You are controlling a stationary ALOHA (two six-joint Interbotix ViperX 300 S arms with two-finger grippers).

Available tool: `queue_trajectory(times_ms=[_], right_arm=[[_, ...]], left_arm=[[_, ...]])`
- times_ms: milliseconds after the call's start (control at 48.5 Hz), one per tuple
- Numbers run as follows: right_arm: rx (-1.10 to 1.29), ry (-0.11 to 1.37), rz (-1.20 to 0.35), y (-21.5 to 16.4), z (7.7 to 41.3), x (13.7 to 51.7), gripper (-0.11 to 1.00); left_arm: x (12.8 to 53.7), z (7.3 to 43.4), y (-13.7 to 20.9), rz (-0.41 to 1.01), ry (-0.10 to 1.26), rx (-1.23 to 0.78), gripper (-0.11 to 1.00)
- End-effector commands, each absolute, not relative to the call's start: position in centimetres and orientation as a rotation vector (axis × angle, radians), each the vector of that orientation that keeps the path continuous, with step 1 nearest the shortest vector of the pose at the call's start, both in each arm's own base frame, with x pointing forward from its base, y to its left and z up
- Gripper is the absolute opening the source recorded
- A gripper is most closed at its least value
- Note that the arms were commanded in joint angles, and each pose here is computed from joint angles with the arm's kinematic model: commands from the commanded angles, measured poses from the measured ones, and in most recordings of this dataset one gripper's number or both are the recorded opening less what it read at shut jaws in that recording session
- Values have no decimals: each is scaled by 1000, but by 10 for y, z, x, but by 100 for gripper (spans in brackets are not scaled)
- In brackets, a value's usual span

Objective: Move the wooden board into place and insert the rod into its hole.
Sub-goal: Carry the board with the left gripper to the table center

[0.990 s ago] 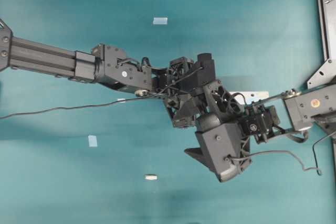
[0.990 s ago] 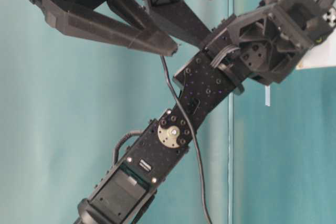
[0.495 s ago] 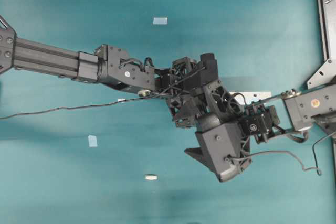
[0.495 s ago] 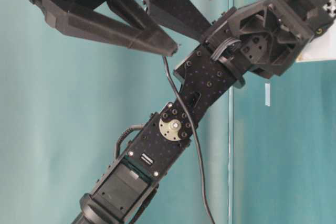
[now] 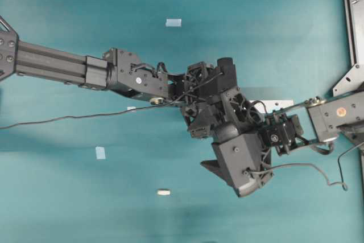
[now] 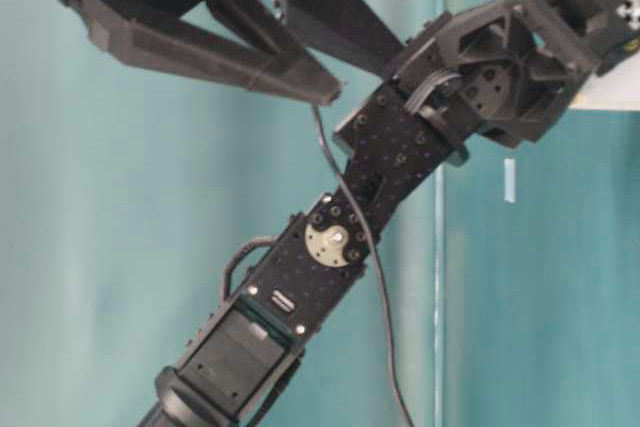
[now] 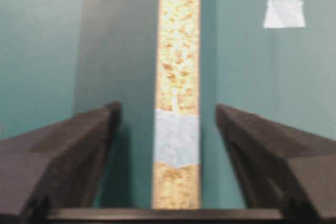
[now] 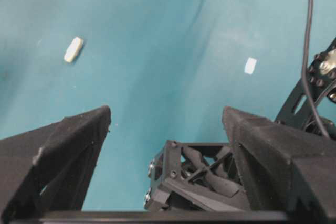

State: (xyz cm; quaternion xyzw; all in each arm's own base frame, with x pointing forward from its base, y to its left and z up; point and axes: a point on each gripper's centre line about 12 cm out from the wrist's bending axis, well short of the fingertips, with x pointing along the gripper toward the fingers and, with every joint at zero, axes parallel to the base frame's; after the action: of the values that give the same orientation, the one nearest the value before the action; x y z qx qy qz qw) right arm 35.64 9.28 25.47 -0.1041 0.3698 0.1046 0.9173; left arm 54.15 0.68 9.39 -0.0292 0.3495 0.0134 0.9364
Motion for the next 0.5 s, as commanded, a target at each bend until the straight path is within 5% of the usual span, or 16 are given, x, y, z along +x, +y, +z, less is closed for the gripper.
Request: queue_trajectory(times_ms=[0,475], right_arm=[[-208,726,213,92,267,355,99],[-209,737,212,91,265,354,99]], left_arm=[[546,119,6,24,656,-56,80],[484,116,9,38,621,-49,77]])
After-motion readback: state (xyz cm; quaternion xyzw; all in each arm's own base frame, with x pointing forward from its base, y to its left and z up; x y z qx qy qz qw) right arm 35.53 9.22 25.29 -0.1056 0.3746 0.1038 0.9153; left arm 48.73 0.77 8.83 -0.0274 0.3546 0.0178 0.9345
